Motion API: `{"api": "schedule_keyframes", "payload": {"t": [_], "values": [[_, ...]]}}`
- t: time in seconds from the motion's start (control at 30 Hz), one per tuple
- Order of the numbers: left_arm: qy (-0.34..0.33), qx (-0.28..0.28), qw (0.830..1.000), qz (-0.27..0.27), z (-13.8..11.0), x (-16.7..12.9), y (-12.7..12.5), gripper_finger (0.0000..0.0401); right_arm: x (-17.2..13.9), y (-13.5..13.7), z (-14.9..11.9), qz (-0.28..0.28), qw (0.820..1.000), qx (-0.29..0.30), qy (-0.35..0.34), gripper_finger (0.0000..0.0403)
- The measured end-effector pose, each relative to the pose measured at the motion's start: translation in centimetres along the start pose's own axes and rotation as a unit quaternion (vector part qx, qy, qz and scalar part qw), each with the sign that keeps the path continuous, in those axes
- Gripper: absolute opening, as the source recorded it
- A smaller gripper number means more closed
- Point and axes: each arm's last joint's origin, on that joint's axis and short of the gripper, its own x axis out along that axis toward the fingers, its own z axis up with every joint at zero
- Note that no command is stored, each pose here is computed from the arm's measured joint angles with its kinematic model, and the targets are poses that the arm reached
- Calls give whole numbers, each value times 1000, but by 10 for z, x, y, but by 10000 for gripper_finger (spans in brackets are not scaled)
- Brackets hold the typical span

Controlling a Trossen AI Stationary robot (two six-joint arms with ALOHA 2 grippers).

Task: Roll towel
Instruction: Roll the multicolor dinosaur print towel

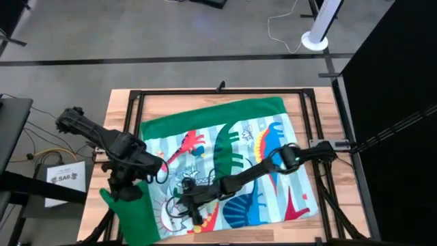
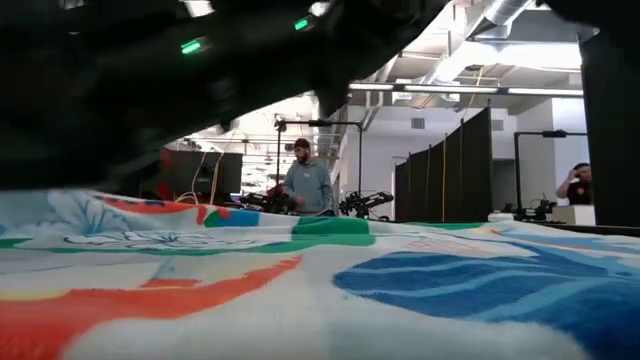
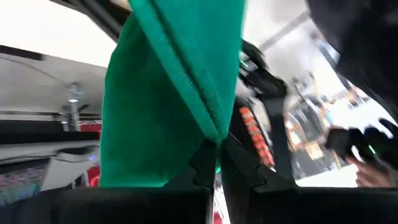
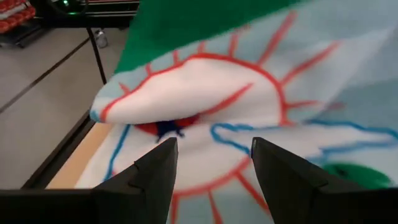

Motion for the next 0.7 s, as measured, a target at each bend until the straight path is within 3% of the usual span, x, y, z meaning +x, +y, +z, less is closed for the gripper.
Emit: {"api": "schedule_keyframes", "payload": {"t": [0.27, 0.47, 0.7], "values": [[39, -24, 998, 48, 26, 32, 36, 0, 26, 5, -13, 6, 1000, 23, -1, 195], [127, -35, 991, 10, 29, 42, 45, 0, 26, 3, -23, -11, 999, 19, 49, 195], [175, -20, 984, -22, 27, 44, 43, 0, 26, 3, -17, -10, 999, 11, 29, 195]]}}
